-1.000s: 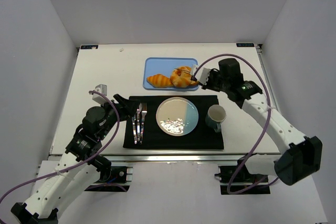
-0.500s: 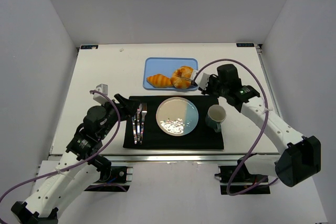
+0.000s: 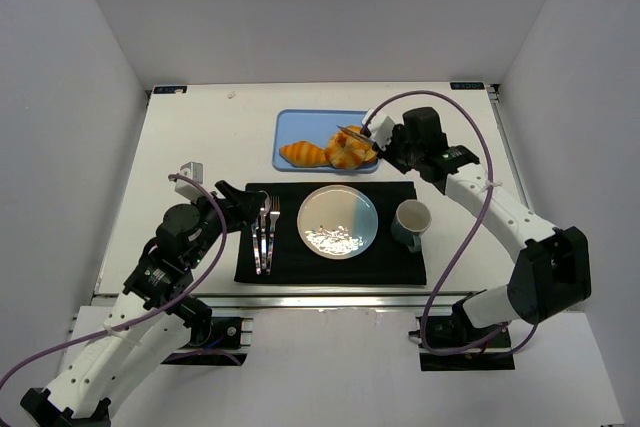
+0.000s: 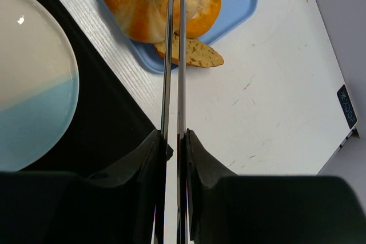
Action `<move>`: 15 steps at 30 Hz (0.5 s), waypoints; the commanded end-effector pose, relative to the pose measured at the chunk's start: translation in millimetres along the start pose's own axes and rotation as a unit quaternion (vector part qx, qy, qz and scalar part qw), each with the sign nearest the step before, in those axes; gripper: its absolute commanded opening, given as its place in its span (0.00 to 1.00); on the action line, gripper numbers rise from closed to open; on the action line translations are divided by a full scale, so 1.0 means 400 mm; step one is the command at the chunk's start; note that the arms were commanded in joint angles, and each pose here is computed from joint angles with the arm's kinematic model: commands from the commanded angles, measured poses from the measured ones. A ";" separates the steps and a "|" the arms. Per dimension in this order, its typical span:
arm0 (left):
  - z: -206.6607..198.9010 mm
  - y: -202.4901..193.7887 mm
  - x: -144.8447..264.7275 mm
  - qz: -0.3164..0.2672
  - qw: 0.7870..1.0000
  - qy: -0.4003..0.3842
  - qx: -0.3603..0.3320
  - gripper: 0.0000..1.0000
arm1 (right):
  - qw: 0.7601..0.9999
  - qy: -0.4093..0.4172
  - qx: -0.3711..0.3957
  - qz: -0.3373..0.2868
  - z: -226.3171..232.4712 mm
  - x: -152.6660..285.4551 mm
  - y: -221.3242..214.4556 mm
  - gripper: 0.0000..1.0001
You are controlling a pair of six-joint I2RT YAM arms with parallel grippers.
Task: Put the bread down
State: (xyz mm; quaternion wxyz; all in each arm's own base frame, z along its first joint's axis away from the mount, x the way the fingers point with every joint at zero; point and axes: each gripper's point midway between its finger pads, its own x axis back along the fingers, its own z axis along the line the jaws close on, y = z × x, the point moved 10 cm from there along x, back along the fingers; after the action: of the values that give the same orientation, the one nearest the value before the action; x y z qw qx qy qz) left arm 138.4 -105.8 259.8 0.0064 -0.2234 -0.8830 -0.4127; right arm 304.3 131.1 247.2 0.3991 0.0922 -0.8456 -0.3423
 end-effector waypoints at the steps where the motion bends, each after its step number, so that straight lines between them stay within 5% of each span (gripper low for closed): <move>1: -0.007 0.012 0.008 -0.009 1.000 0.000 0.000 0.71 | 0.998 -0.036 -0.036 -0.033 -0.042 0.019 0.045 0.25; 8: -0.006 0.009 0.006 -0.006 1.000 -0.001 0.002 0.71 | 0.996 -0.023 -0.090 -0.017 -0.052 0.007 0.025 0.43; 15: -0.003 0.007 0.003 -0.005 1.000 0.003 0.000 0.71 | 0.994 -0.011 -0.109 -0.009 -0.048 -0.008 0.014 0.44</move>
State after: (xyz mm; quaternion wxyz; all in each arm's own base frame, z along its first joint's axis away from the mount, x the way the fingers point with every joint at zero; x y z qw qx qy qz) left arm 138.4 -105.6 259.6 0.0080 -0.2225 -0.8835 -0.4120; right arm 315.2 122.4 240.9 0.4088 0.0374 -0.8145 -0.4100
